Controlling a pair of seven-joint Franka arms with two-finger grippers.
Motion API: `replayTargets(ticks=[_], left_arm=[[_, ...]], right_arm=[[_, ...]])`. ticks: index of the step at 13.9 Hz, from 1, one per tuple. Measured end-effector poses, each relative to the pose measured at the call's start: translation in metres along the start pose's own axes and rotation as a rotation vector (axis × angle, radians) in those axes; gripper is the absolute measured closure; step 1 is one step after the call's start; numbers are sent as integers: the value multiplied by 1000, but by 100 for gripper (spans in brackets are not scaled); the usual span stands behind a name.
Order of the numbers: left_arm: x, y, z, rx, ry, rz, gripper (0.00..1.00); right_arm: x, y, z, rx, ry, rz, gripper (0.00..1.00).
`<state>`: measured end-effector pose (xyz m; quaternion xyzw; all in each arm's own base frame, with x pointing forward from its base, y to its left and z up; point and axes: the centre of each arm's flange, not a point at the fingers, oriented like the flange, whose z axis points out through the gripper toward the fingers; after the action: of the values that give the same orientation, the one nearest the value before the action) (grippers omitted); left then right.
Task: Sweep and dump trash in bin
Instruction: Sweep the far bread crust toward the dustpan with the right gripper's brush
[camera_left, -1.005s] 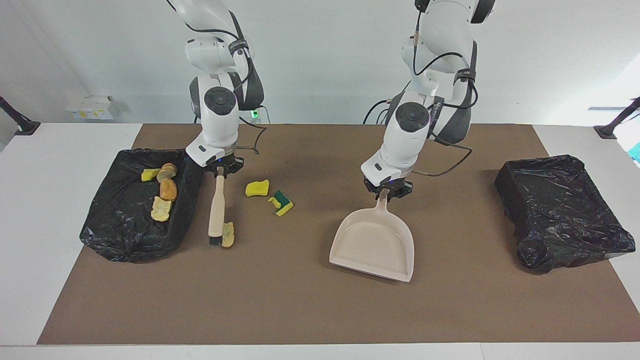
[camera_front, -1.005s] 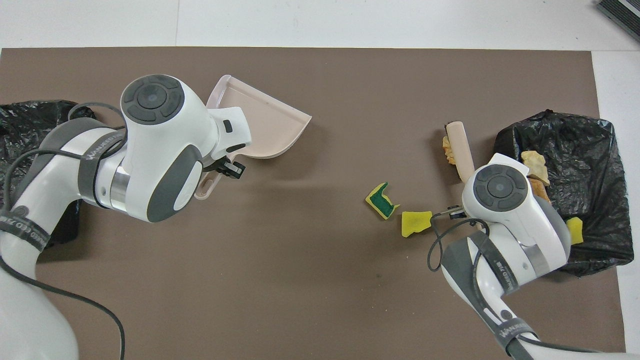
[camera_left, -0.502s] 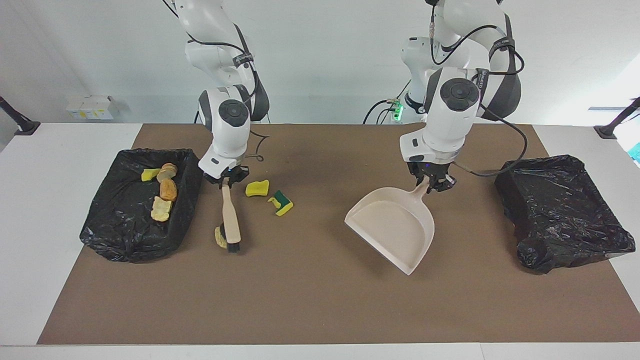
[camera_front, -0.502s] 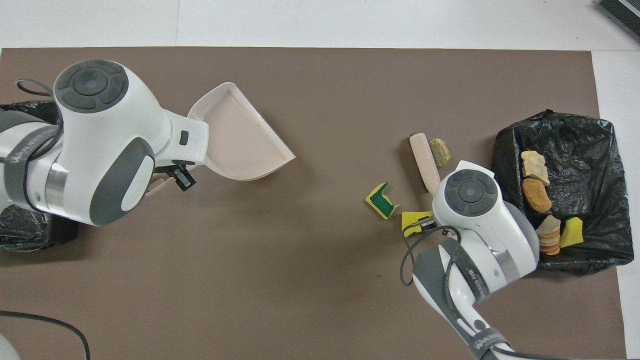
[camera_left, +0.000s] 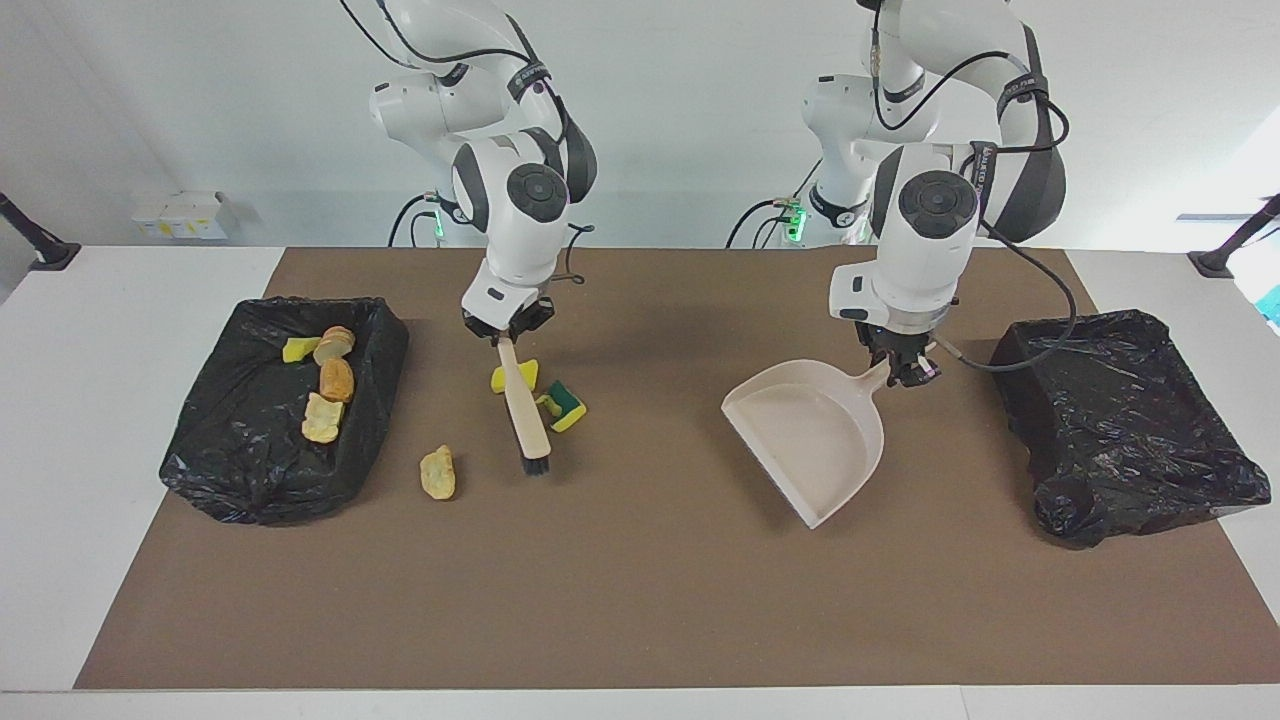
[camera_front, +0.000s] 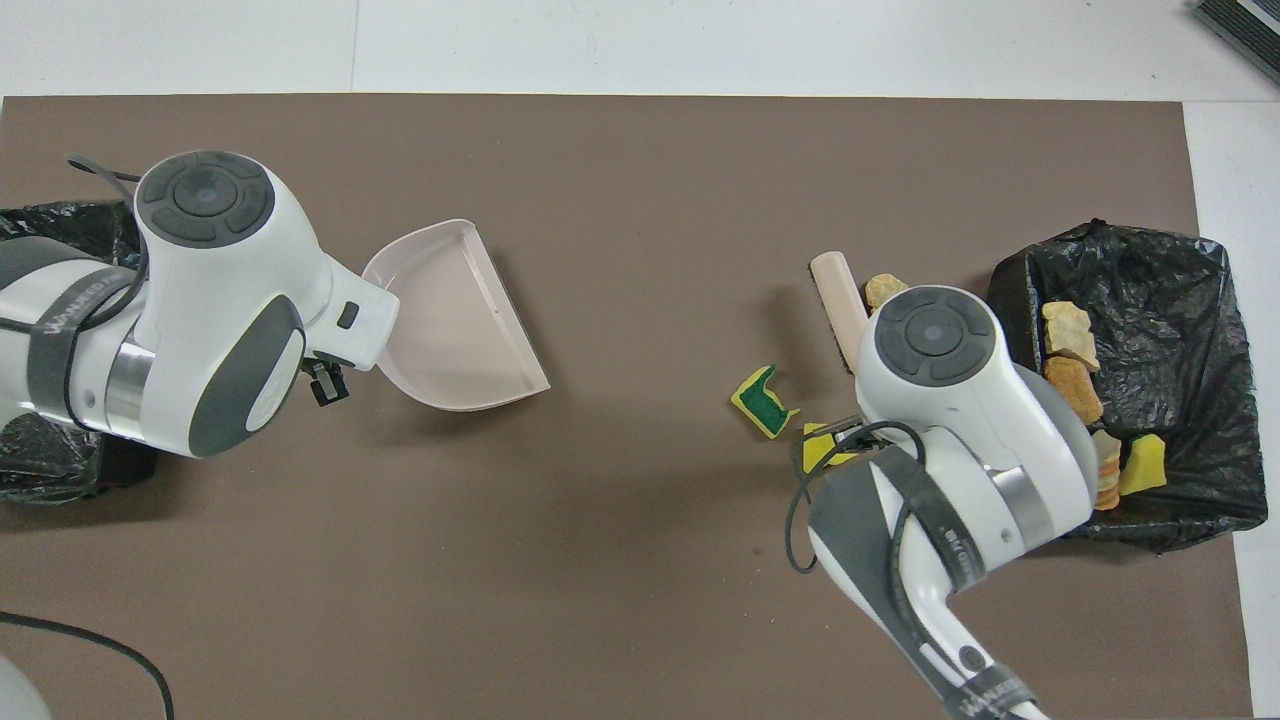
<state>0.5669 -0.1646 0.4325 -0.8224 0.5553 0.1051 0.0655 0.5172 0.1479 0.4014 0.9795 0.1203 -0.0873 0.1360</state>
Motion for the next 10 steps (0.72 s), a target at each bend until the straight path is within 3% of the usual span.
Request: replayTargets(ticks=[4,10], left_arm=[[2,15,23,7,-7,68,69],[6,27,42,31,-25,116,69]], right_arm=[[9,70,28,-93,-11,46,73],[14,84,73,-97,-32,-45,73]])
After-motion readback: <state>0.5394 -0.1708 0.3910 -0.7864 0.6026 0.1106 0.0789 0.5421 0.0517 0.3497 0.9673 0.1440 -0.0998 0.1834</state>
